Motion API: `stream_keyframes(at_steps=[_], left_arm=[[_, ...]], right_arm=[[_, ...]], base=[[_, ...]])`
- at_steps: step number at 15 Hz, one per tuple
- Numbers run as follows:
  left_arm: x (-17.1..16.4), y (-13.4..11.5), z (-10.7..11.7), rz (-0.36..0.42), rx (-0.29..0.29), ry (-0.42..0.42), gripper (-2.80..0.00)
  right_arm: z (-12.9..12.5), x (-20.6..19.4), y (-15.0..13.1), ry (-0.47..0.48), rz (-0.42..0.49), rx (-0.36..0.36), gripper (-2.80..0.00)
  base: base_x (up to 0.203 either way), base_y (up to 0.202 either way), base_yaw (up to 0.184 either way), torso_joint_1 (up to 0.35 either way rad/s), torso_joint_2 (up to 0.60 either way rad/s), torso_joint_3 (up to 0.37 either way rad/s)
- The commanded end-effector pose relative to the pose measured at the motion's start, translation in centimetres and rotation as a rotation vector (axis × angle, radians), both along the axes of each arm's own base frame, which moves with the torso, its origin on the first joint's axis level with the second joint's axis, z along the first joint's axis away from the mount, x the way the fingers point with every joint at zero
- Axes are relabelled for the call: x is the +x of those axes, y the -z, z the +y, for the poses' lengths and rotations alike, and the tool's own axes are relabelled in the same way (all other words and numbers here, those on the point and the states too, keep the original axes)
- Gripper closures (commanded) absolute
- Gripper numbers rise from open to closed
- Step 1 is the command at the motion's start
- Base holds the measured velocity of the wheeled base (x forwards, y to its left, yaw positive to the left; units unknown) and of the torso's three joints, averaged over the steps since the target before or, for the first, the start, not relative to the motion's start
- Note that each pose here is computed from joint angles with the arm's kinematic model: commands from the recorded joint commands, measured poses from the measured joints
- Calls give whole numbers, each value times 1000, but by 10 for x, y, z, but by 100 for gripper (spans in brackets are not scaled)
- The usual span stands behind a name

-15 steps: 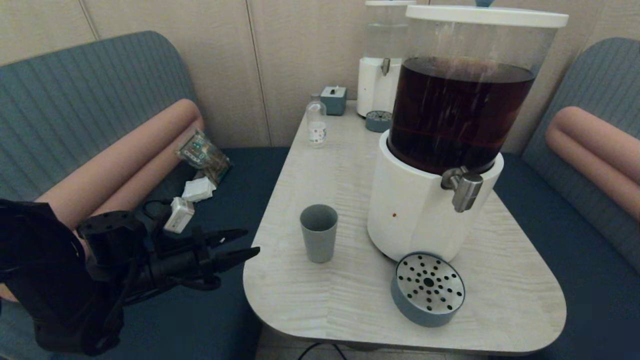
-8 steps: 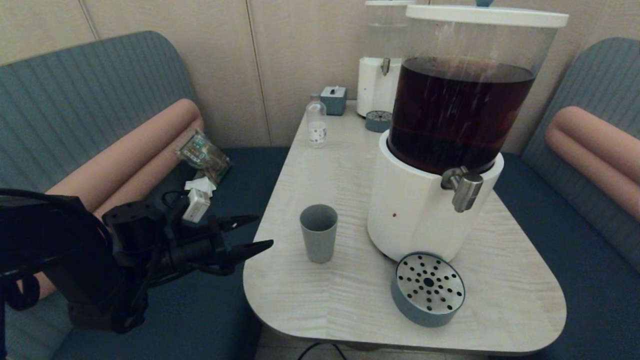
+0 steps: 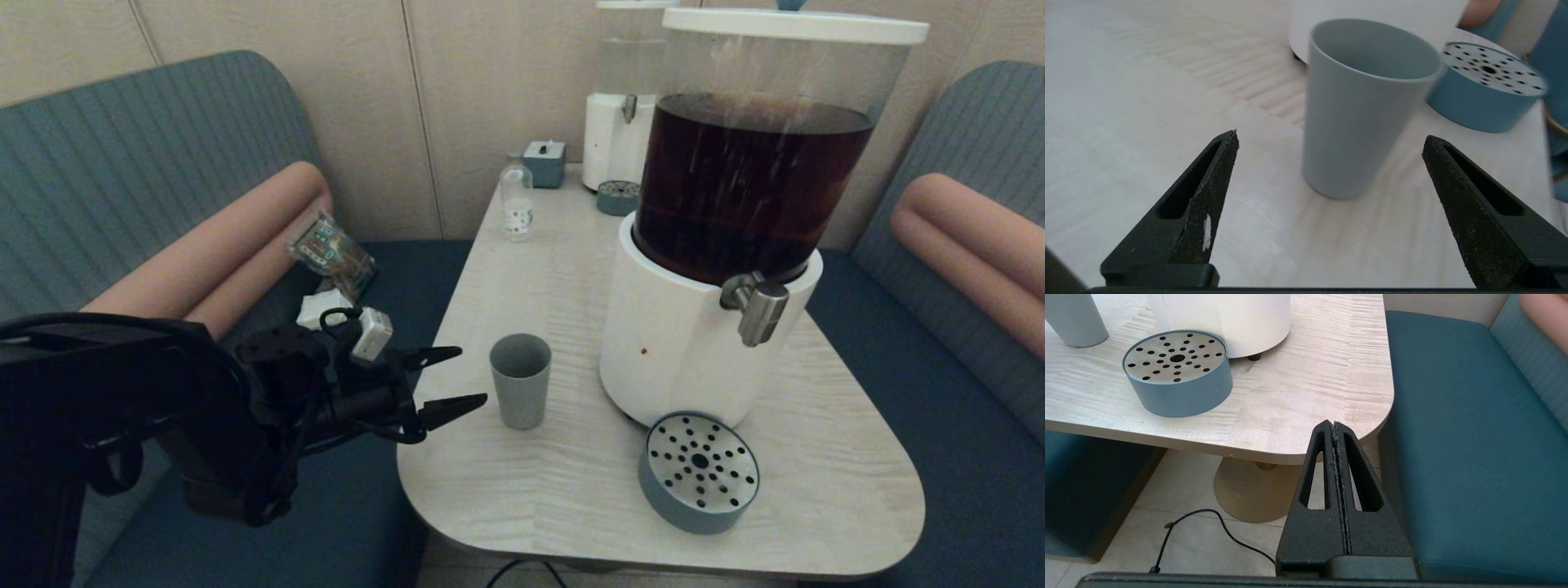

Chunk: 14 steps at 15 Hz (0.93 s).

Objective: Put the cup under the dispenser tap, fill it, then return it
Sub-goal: Pick up the cup

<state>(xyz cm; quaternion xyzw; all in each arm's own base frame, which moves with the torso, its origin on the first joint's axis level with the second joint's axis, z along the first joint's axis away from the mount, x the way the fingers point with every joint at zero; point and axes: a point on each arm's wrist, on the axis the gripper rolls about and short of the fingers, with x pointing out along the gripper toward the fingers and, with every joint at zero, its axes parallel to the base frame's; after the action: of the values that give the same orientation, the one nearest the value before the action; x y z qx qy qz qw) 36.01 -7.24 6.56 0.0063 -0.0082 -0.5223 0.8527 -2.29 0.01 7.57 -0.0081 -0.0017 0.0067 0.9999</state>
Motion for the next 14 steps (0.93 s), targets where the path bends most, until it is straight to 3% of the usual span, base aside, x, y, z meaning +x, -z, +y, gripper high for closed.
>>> stream_keyframes(at_steps=[1,6,14], left_arm=[[9,5,-4,-15,-3,-2,-280],[17,20,-6,13,-1,-18,-280],[23,19,-7,-7,-5,-18,-280]], right_arm=[[0,0,0,0,0,-1,0],[0,0,0,0,-1,-1,0],[0,0,0,0,-1,-1,0]], base=[[0,0,0,0,0,0],[0,0,0,0,0,0],[0,0,0,0,0,0]])
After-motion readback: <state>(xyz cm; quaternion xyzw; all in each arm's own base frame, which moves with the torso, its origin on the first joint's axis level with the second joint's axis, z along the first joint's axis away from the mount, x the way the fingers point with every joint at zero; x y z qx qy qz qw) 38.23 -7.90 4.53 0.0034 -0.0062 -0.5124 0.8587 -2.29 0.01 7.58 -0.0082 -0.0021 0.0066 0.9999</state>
